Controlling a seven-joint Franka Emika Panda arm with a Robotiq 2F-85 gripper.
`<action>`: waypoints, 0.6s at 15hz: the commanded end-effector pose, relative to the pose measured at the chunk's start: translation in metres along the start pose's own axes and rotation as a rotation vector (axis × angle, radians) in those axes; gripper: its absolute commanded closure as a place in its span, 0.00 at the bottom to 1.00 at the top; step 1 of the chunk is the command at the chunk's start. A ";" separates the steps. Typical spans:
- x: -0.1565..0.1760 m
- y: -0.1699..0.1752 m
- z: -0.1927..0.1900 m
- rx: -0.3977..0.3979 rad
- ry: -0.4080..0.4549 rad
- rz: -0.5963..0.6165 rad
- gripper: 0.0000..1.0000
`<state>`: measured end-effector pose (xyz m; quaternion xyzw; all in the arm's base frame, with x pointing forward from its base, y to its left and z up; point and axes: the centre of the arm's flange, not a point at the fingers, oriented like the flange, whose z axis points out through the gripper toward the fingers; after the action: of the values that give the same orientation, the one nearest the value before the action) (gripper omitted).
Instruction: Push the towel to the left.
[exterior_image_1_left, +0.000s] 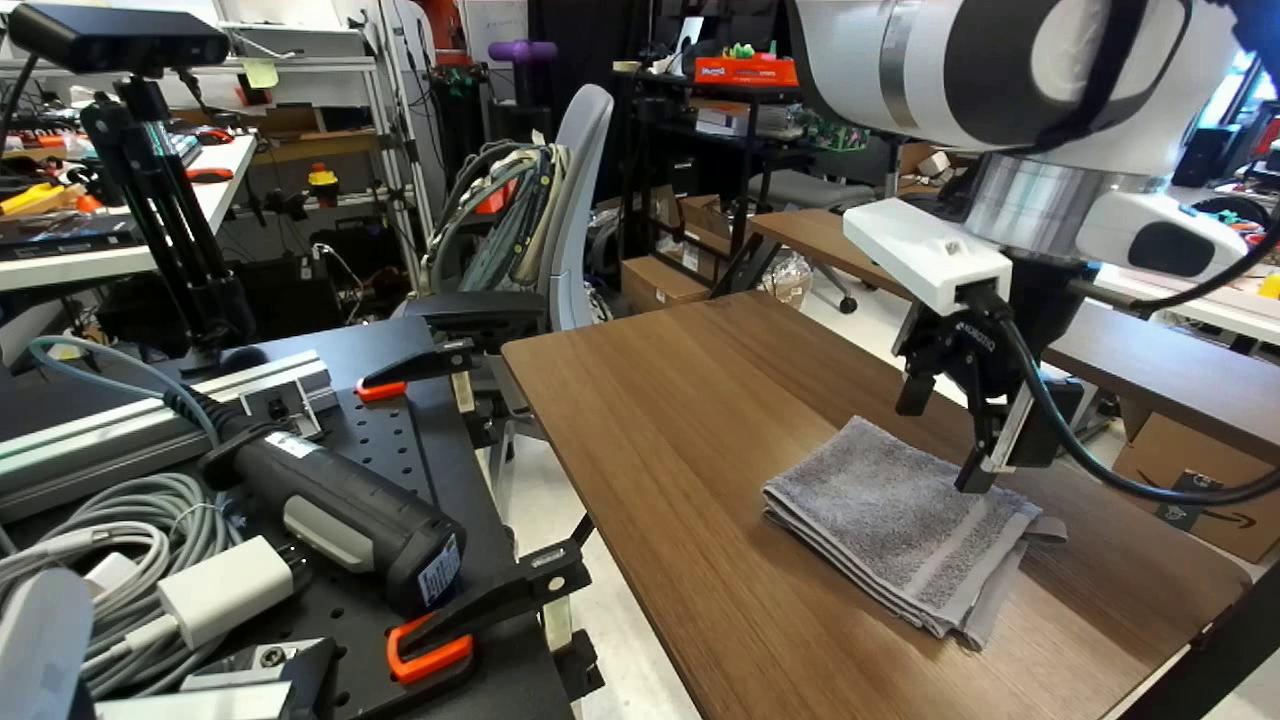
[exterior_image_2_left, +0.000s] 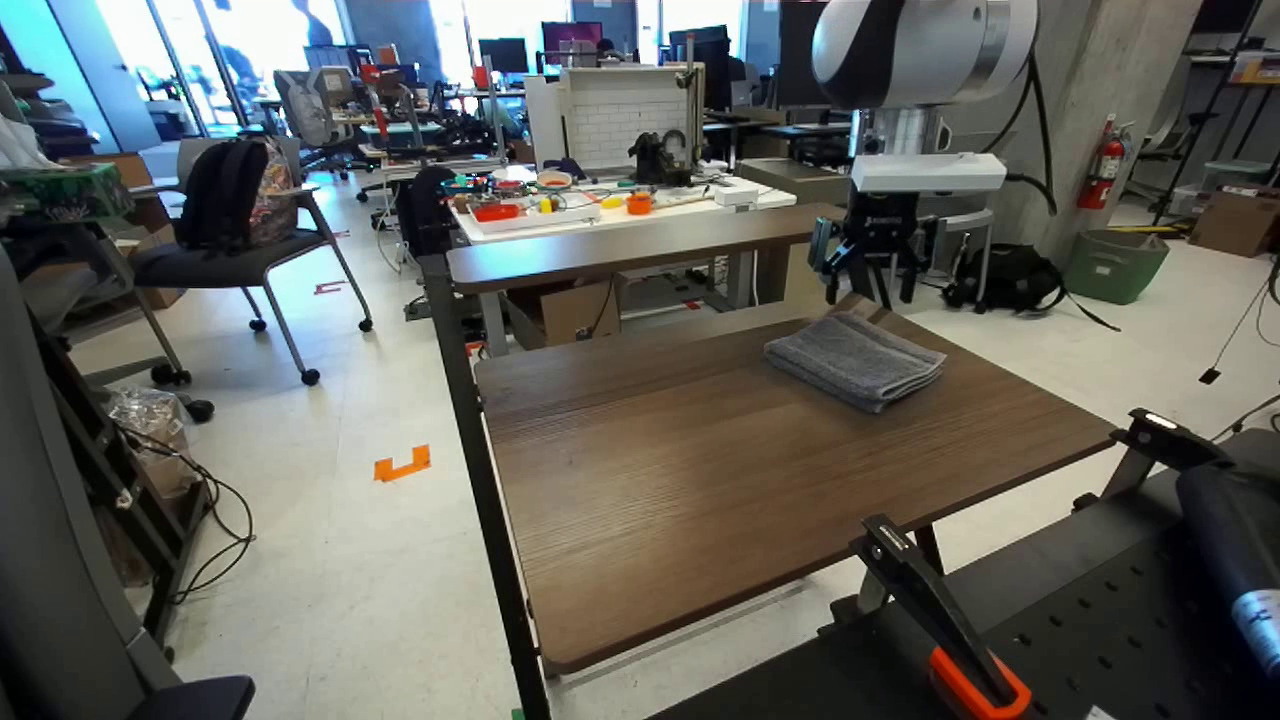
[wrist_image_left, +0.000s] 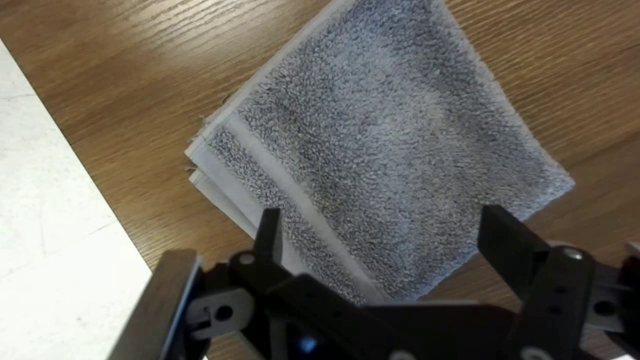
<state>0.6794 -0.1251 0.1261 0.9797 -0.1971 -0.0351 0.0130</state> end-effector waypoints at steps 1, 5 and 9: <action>0.017 -0.006 0.027 -0.034 -0.003 -0.009 0.00; 0.013 -0.015 0.055 -0.060 -0.028 -0.035 0.00; 0.004 -0.032 0.076 -0.098 -0.040 -0.078 0.00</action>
<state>0.6802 -0.1099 0.0606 0.9828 -0.1707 -0.0618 0.0332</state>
